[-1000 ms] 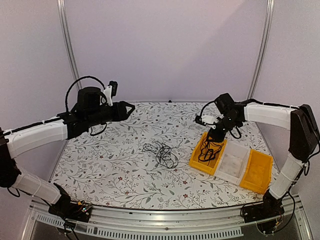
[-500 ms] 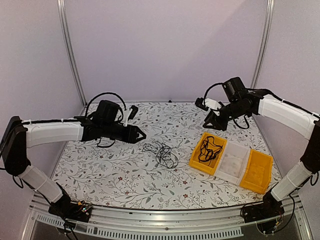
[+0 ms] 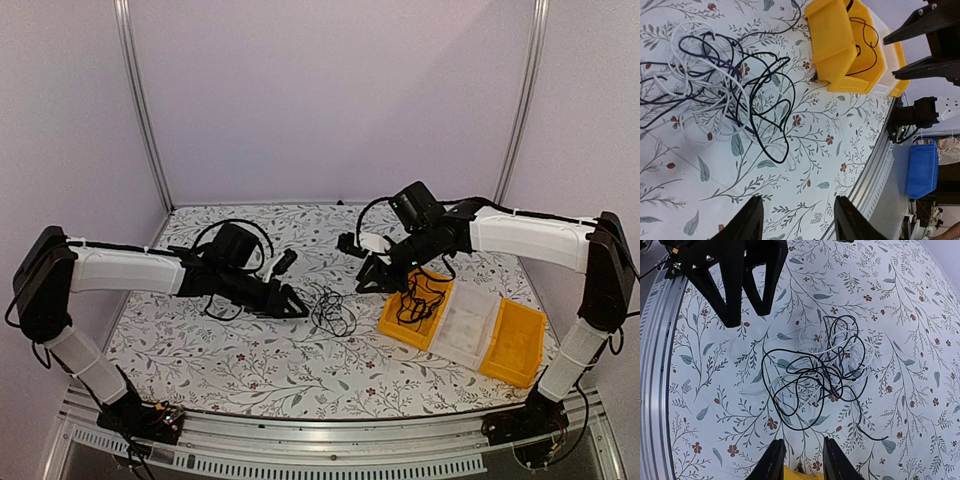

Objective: Untangle the cables

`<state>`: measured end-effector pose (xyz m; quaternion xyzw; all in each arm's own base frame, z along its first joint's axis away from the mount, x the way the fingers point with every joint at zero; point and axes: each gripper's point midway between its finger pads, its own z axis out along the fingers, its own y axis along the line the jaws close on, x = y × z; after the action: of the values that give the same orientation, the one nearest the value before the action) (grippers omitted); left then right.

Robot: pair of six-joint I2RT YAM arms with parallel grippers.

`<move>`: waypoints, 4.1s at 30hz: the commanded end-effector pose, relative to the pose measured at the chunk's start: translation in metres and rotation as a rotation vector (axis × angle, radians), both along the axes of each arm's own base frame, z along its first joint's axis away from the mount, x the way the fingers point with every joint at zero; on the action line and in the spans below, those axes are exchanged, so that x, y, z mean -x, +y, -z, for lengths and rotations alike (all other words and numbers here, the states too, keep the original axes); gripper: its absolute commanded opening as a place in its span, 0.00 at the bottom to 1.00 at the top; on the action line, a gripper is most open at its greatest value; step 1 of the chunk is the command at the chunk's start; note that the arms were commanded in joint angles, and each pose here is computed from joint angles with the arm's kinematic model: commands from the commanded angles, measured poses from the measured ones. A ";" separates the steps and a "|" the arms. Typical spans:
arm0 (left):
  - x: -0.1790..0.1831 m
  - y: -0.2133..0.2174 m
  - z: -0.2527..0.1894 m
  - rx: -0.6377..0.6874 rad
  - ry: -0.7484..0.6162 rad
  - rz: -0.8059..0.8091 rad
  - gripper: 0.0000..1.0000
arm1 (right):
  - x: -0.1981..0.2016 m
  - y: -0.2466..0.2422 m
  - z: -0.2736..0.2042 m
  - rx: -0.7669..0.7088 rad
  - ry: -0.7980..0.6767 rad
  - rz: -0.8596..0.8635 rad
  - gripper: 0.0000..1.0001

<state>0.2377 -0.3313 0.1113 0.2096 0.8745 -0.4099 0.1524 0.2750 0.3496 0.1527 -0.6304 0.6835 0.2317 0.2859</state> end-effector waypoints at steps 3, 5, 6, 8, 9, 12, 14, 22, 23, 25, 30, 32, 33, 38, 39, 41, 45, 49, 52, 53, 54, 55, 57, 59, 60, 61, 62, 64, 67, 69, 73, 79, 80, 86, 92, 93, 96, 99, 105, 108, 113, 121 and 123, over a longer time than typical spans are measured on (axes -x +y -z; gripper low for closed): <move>-0.002 -0.019 0.012 0.009 0.084 0.023 0.49 | 0.000 0.004 -0.005 -0.041 0.011 0.014 0.31; -0.005 -0.024 0.016 0.010 0.094 0.031 0.49 | 0.000 0.004 -0.006 -0.045 0.012 0.018 0.31; -0.007 -0.026 0.019 0.007 0.100 0.035 0.48 | 0.000 0.005 -0.007 -0.046 0.013 0.022 0.31; -0.011 -0.031 0.026 -0.007 0.115 0.042 0.45 | -0.002 0.004 -0.008 -0.049 0.012 0.030 0.32; -0.013 -0.034 0.028 -0.007 0.120 0.047 0.43 | -0.002 0.004 -0.008 -0.049 0.010 0.032 0.32; -0.018 -0.043 0.030 0.005 0.126 0.074 0.37 | -0.002 0.001 -0.008 -0.039 -0.001 0.041 0.32; -0.019 -0.048 0.031 0.004 0.135 0.093 0.30 | -0.002 -0.001 -0.006 -0.029 -0.010 0.044 0.32; -0.032 -0.045 0.004 -0.030 0.052 0.086 0.00 | -0.003 -0.005 -0.015 -0.035 -0.038 0.052 0.32; -0.034 -0.045 -0.008 -0.020 0.018 0.089 0.00 | -0.004 -0.004 -0.019 -0.041 -0.045 0.052 0.32; -0.035 -0.046 -0.037 0.020 -0.063 0.103 0.00 | -0.006 -0.001 -0.029 -0.060 -0.062 0.050 0.32; -0.038 -0.041 -0.103 0.090 -0.286 0.124 0.00 | -0.010 0.011 -0.050 -0.115 -0.074 0.025 0.38; -0.042 -0.038 -0.124 0.098 -0.355 0.115 0.00 | -0.016 0.018 -0.066 -0.155 -0.079 0.036 0.44; -0.043 -0.036 -0.134 0.103 -0.384 0.111 0.00 | -0.017 0.022 -0.076 -0.182 -0.073 0.035 0.47; -0.045 -0.036 -0.162 0.118 -0.445 0.116 0.00 | -0.028 0.036 -0.124 -0.280 -0.096 0.046 0.54; -0.045 -0.036 -0.163 0.119 -0.446 0.119 0.00 | -0.030 0.038 -0.131 -0.294 -0.098 0.051 0.54; -0.044 -0.038 -0.167 0.126 -0.451 0.125 0.00 | -0.034 0.040 -0.144 -0.316 -0.107 0.066 0.54; -0.042 -0.039 -0.171 0.144 -0.457 0.134 0.00 | -0.038 0.040 -0.158 -0.341 -0.123 0.092 0.49; -0.042 -0.040 -0.174 0.158 -0.465 0.127 0.00 | -0.031 0.041 -0.149 -0.328 -0.095 0.058 0.40; -0.041 -0.040 -0.174 0.165 -0.461 0.130 0.00 | -0.015 0.042 -0.140 -0.321 -0.039 -0.007 0.43; -0.040 -0.040 -0.174 0.167 -0.461 0.131 0.00 | -0.012 0.041 -0.137 -0.318 -0.032 -0.018 0.44; -0.040 -0.040 -0.173 0.167 -0.459 0.133 0.00 | -0.011 0.040 -0.133 -0.309 -0.032 -0.019 0.42; -0.040 -0.040 -0.173 0.166 -0.460 0.132 0.00 | -0.011 0.039 -0.129 -0.301 -0.029 -0.015 0.35; -0.040 -0.040 -0.173 0.166 -0.460 0.131 0.00 | -0.016 0.038 -0.127 -0.291 -0.039 0.013 0.13; -0.042 -0.040 -0.173 0.164 -0.466 0.124 0.00 | -0.020 0.038 -0.131 -0.296 -0.052 0.029 0.00; -0.044 -0.040 -0.173 0.161 -0.473 0.118 0.00 | -0.020 0.039 -0.137 -0.304 -0.062 0.030 0.00; -0.047 -0.040 -0.171 0.152 -0.478 0.105 0.04 | -0.021 0.039 -0.141 -0.310 -0.067 0.030 0.00; -0.051 -0.040 -0.170 0.139 -0.489 0.085 0.15 | -0.021 0.040 -0.146 -0.320 -0.072 0.030 0.00; -0.062 -0.042 -0.170 0.126 -0.536 0.042 0.33 | -0.021 0.041 -0.155 -0.340 -0.073 0.032 0.00; -0.075 -0.051 -0.172 0.141 -0.591 -0.003 0.39 | -0.023 0.044 -0.164 -0.366 -0.059 0.046 0.00; -0.089 -0.055 -0.169 0.124 -0.602 -0.049 0.35 | -0.023 0.045 -0.169 -0.377 -0.048 0.056 0.00; -0.119 -0.051 -0.151 0.037 -0.611 -0.172 0.18 | -0.024 0.045 -0.182 -0.396 -0.048 0.067 0.00; -0.163 -0.016 -0.079 -0.034 -0.515 -0.400 0.08 | -0.009 0.036 -0.229 -0.465 -0.060 0.024 0.00; -0.168 -0.008 -0.064 -0.054 -0.493 -0.430 0.07 | -0.007 0.032 -0.240 -0.485 -0.056 0.026 0.00; -0.174 0.028 0.002 -0.184 -0.398 -0.523 0.06 | -0.012 0.000 -0.305 -0.593 -0.068 0.088 0.00; -0.168 0.047 -0.005 -0.210 -0.427 -0.539 0.08 | -0.033 -0.038 -0.323 -0.606 -0.111 0.208 0.00; -0.168 0.048 -0.008 -0.205 -0.431 -0.538 0.10 | -0.038 -0.046 -0.319 -0.597 -0.114 0.229 0.00; -0.167 0.048 -0.023 -0.184 -0.459 -0.523 0.16 | -0.052 -0.068 -0.301 -0.553 -0.118 0.302 0.00; -0.164 0.047 -0.038 -0.164 -0.491 -0.507 0.21 | -0.057 -0.083 -0.280 -0.490 -0.149 0.336 0.00; -0.161 0.052 -0.059 -0.165 -0.540 -0.500 0.24 | -0.061 -0.106 -0.233 -0.404 -0.136 0.399 0.00; -0.160 0.055 -0.065 -0.170 -0.559 -0.493 0.25 | -0.063 -0.115 -0.206 -0.369 -0.096 0.424 0.00; -0.159 0.059 -0.068 -0.179 -0.574 -0.492 0.26 | -0.062 -0.128 -0.165 -0.297 -0.075 0.434 0.00; -0.161 0.065 -0.059 -0.195 -0.558 -0.500 0.26 | -0.051 -0.140 -0.123 -0.195 -0.058 0.404 0.00; -0.161 0.067 -0.056 -0.199 -0.553 -0.506 0.26 | -0.050 -0.143 -0.117 -0.176 -0.061 0.396 0.00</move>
<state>0.3979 -0.2748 0.1687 0.1071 0.8585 -0.2108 0.4550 0.3310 0.2152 0.2707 -0.4417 0.7712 0.2316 0.3956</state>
